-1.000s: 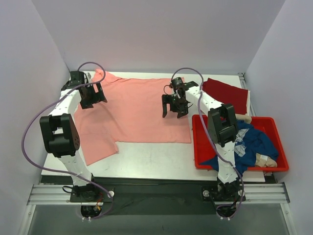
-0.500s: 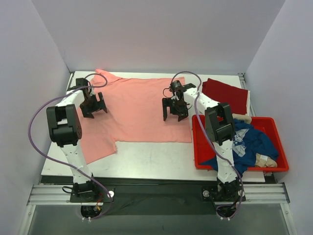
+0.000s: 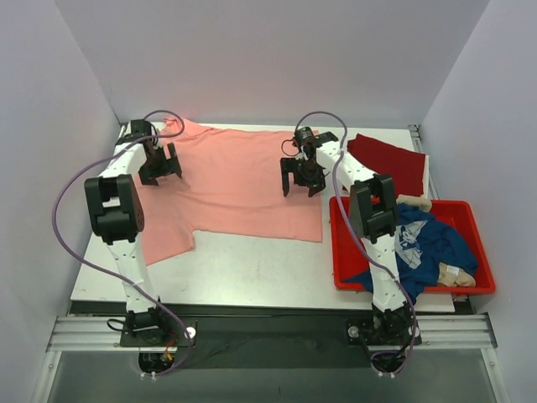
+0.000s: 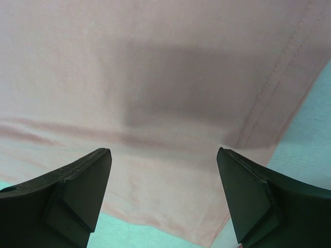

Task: Fold and stack the t-shirts
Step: Flatten out the tshirt

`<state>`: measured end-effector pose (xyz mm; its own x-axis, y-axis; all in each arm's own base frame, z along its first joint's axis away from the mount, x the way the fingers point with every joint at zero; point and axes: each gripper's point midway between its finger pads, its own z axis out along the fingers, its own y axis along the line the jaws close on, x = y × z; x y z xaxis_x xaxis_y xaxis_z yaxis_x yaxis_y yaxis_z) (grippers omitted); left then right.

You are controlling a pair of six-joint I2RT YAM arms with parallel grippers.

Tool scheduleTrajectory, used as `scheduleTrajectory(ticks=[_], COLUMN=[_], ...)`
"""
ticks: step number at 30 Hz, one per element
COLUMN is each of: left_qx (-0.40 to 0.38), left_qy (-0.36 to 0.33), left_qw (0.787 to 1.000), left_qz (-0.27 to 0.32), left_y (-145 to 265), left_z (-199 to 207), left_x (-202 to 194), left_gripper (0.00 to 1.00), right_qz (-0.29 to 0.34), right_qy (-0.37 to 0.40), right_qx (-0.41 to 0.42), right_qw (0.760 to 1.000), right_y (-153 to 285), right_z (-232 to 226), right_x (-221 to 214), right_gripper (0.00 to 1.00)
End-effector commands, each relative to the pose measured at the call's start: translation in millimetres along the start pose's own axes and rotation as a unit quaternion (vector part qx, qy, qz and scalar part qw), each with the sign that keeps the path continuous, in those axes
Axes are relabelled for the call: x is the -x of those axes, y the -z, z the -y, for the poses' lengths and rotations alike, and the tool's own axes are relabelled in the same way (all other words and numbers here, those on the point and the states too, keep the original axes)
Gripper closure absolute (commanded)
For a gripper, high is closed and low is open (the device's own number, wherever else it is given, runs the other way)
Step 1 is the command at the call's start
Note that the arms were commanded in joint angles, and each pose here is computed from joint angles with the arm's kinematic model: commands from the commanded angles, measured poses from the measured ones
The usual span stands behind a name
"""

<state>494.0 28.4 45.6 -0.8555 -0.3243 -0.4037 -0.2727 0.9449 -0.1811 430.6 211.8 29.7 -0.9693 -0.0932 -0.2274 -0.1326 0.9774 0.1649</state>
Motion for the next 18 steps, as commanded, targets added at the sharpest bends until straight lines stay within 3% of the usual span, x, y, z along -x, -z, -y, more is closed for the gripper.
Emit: scheduleTrajectory(ticks=[1, 3, 4, 5, 7, 8, 12, 18], left_qx=[0.006, 0.048, 0.075, 0.104, 0.143, 0.155, 0.214, 0.240], left_qy=[-0.006, 0.009, 0.019, 0.041, 0.071, 0.085, 0.144, 0.246], left_qw=[0.995, 0.986, 0.987, 0.978, 0.975, 0.968, 0.954, 0.930], left_qz=[0.101, 0.158, 0.139, 0.178, 0.155, 0.179, 0.152, 0.129], left_y=[73, 116, 110, 141, 136, 157, 173, 171], left_z=[15, 5, -10, -21, -45, -53, -82, -103], left_x=[36, 42, 14, 14, -34, -45, -123, -194], left_gripper=[0.04, 0.03, 0.03, 0.03, 0.03, 0.03, 0.03, 0.04], right_qz=[0.009, 0.029, 0.038, 0.052, 0.065, 0.076, 0.079, 0.072], right_qy=[0.011, 0.015, 0.015, 0.017, 0.016, 0.013, -0.004, -0.014], right_qx=[0.008, 0.017, 0.021, 0.024, 0.031, 0.033, 0.037, 0.052], right_qw=[1.000, 0.999, 0.999, 0.998, 0.997, 0.997, 0.996, 0.996], right_y=[30, 46, 53, 65, 76, 87, 100, 105], right_z=[2, -2, -2, -3, -3, -4, 2, 5], right_x=[8, 17, 21, 26, 31, 33, 25, 6], right_gripper=[0.14, 0.14, 0.14, 0.14, 0.13, 0.13, 0.13, 0.14])
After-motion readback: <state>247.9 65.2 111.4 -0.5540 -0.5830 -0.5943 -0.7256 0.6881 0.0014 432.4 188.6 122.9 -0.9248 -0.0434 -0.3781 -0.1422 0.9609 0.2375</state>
